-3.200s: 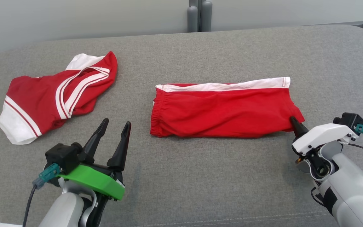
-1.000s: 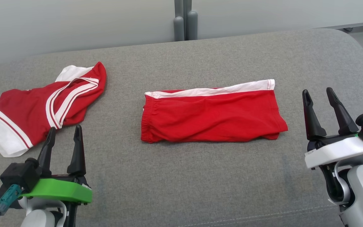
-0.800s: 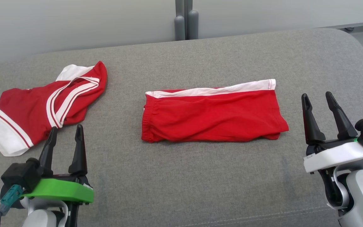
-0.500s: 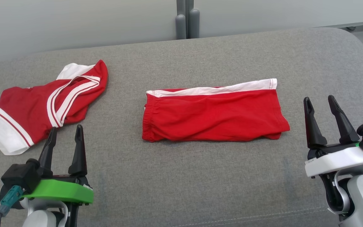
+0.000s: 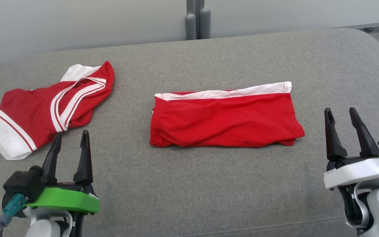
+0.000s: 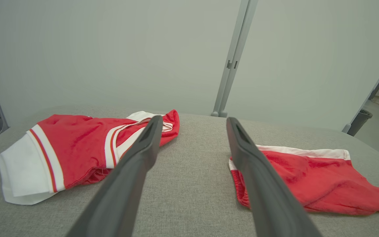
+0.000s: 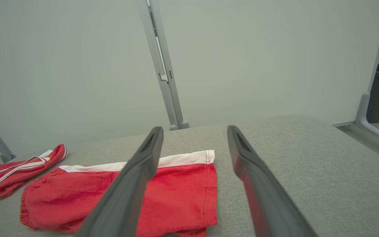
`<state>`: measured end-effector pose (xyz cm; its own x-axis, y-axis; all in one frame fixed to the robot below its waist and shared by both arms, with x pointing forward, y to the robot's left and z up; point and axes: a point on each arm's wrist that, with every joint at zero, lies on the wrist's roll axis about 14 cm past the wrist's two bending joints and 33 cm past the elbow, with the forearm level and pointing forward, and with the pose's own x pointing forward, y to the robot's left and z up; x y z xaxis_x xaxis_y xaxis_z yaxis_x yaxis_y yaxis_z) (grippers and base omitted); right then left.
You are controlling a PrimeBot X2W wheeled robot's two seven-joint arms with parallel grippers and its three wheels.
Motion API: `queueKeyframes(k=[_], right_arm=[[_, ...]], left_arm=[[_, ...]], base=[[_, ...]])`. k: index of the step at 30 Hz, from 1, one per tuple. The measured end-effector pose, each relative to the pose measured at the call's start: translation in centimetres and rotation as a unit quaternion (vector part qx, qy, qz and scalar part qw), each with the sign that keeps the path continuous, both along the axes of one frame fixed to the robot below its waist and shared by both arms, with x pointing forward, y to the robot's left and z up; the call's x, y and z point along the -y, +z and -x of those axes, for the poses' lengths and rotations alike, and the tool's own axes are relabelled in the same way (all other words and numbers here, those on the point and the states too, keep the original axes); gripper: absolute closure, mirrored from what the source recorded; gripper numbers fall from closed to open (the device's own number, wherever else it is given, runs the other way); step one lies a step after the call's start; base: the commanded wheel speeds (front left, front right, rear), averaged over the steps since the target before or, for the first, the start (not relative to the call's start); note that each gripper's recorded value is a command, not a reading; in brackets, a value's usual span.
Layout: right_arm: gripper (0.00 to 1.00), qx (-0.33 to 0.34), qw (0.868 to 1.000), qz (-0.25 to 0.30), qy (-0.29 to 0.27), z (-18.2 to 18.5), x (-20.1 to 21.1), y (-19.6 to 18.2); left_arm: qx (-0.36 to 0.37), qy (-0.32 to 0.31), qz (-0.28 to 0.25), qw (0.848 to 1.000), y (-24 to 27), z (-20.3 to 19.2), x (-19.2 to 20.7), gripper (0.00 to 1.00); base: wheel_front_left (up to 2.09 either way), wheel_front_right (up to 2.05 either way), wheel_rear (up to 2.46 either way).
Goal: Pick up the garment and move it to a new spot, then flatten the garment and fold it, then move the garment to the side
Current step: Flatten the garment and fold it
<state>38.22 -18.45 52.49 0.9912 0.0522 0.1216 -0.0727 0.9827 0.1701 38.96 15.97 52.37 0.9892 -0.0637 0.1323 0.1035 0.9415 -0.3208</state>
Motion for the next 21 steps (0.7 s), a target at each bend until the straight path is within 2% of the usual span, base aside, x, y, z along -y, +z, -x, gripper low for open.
queueKeyframes(k=[6, 11, 21], right_arm=[[0.00, -0.075, 0.995, -0.053, -0.032, 0.9, 1.3, -4.6], [0.00, -0.140, 0.987, -0.074, -0.031, 0.8, 1.3, -7.8], [0.00, -0.187, 0.975, -0.117, -0.024, -3.2, 0.8, -9.3]], left_arm=[[-0.002, -0.008, 0.008, 1.000, -0.2, 0.2, 0.6, 0.00], [-0.009, -0.001, 0.004, 1.000, -0.7, 0.3, 0.1, 0.00], [-0.023, 0.009, 0.000, 1.000, -1.7, 0.4, -0.9, 0.00]], base=[[0.00, 0.00, 0.00], [0.00, 0.00, 0.00], [0.00, 0.00, 0.00]])
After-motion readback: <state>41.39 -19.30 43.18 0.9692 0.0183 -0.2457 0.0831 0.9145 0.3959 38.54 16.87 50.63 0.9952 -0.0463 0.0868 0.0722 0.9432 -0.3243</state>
